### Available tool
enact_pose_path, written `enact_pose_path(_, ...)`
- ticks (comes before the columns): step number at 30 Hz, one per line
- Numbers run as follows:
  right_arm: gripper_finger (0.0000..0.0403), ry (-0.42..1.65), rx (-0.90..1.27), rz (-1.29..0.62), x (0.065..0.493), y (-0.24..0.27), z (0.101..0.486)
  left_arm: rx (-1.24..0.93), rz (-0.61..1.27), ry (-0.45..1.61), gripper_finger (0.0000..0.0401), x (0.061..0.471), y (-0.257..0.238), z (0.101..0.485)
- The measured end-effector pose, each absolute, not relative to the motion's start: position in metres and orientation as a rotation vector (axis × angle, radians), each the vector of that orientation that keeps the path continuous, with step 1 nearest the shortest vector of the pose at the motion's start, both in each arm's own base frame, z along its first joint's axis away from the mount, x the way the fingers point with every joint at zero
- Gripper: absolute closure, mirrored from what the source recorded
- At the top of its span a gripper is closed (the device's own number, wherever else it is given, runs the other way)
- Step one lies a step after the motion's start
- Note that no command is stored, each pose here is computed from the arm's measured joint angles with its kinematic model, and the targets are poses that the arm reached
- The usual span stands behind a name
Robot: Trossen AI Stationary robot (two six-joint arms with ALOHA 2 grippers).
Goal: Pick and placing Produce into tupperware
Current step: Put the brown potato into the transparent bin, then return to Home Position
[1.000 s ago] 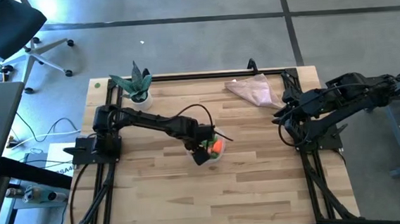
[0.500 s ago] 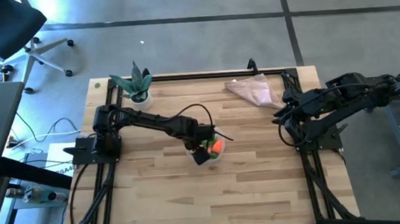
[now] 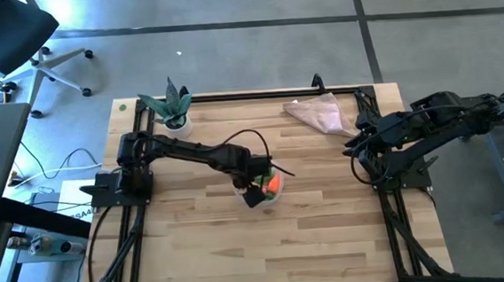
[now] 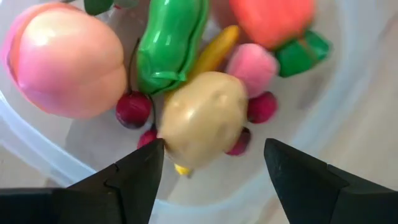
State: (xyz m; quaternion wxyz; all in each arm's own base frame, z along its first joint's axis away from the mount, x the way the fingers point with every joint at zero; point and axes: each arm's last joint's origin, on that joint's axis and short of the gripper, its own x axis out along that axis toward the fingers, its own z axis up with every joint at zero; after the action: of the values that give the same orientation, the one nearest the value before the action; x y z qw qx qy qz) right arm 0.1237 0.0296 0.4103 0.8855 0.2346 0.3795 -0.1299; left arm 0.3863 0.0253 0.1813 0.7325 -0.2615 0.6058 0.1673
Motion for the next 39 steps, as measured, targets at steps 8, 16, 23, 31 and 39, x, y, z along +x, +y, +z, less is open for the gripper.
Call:
enact_pose_path(8, 0.0272, 0.789, 0.488, -0.27, 0.124, 0.03, 0.41, -0.552, 0.385, 1.32, 0.015, 0.396, 0.027, 0.243)
enact_pose_path(16, 0.0272, 0.789, 0.488, -0.27, 0.124, 0.03, 0.41, -0.405, 0.459, 1.256, 0.0183, 0.39, 0.031, 0.322)
enact_pose_path(23, 0.0272, 0.789, 0.488, -0.27, 0.124, 0.03, 0.41, -0.26, 0.539, 1.078, 0.0256, 0.348, 0.03, 0.401)
enact_pose_path(31, 0.0272, 0.789, 0.488, -0.27, 0.124, 0.03, 0.41, -0.223, 0.459, 0.778, 0.035, 0.281, 0.011, 0.439)
enact_pose_path(39, 0.0272, 0.789, 0.488, -0.27, 0.124, 0.03, 0.41, -0.277, 0.24, 0.389, 0.0393, 0.205, 0.003, 0.408)
